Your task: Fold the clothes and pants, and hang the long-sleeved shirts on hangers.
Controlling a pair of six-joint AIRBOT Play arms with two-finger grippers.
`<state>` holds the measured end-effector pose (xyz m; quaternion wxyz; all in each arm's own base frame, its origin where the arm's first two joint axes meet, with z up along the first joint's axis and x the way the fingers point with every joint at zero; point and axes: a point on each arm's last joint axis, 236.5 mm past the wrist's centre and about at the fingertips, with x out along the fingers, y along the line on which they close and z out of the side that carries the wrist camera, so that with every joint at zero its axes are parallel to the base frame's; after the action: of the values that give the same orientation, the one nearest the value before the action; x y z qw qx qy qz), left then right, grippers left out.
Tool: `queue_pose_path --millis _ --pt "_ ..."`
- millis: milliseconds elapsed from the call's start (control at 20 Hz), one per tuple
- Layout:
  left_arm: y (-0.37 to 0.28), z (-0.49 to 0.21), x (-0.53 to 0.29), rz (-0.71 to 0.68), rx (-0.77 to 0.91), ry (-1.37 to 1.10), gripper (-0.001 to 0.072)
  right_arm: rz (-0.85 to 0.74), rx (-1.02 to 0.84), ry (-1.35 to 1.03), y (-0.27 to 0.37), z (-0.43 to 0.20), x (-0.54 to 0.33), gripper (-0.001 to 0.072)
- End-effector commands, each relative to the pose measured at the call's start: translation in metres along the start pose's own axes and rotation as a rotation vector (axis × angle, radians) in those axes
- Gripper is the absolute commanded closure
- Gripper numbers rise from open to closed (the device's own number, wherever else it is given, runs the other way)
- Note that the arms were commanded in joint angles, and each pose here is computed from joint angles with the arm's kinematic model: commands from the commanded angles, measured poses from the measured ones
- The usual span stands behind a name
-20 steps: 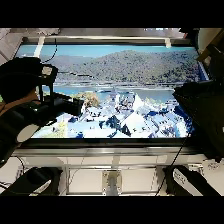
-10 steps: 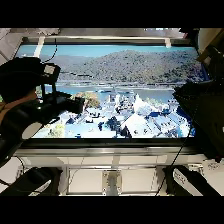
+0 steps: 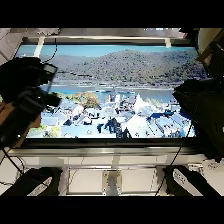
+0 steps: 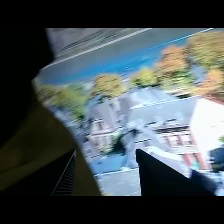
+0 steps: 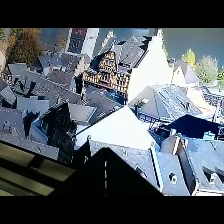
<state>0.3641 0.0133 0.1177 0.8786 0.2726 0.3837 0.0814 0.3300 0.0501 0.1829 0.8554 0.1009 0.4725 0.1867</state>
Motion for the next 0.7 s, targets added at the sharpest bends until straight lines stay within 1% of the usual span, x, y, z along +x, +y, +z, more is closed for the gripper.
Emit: queue_pose_path --millis 0,50,100,150,250,300,350,400,450,650 --pt "0.148 -0.100 0.018 0.368 -0.182 0.290 0.0282 -0.007 -0.002 -0.028 -0.001 0.007 0.000 0.0679" --pt "0.182 -0.144 0.016 0.428 -0.329 0.369 0.0282 -0.010 -0.002 -0.040 -0.002 0.009 0.000 0.0680" --pt "0.206 -0.184 0.012 0.467 -0.464 0.428 0.0283 -0.014 -0.001 -0.053 -0.003 0.013 0.000 0.0679" --pt "0.222 -0.227 0.006 0.496 -0.633 0.481 0.0282 -0.017 -0.002 -0.064 -0.004 0.015 0.000 0.0679" --pt "0.231 -0.285 -0.002 0.501 -0.997 0.493 0.0282 -0.021 -0.002 -0.076 -0.005 0.018 -0.001 0.0680" --pt "0.232 -0.298 0.000 0.478 -1.148 0.458 0.0277 -0.021 -0.002 -0.077 -0.005 0.018 -0.001 0.0679" --pt "0.230 -0.306 0.005 0.437 -1.241 0.428 0.0161 -0.021 -0.002 -0.077 -0.005 0.018 -0.001 0.0679" --pt "0.226 -0.315 0.010 0.393 -1.274 0.435 0.0061 -0.023 -0.002 -0.077 -0.005 0.018 -0.001 0.0680" --pt "0.222 -0.327 0.012 0.381 -1.301 0.465 0.0006 -0.023 -0.002 -0.076 -0.005 0.018 -0.001 0.0679" --pt "0.218 -0.376 0.009 0.415 -1.406 0.561 0.0001 -0.043 -0.005 -0.071 -0.010 0.017 -0.001 0.0679"
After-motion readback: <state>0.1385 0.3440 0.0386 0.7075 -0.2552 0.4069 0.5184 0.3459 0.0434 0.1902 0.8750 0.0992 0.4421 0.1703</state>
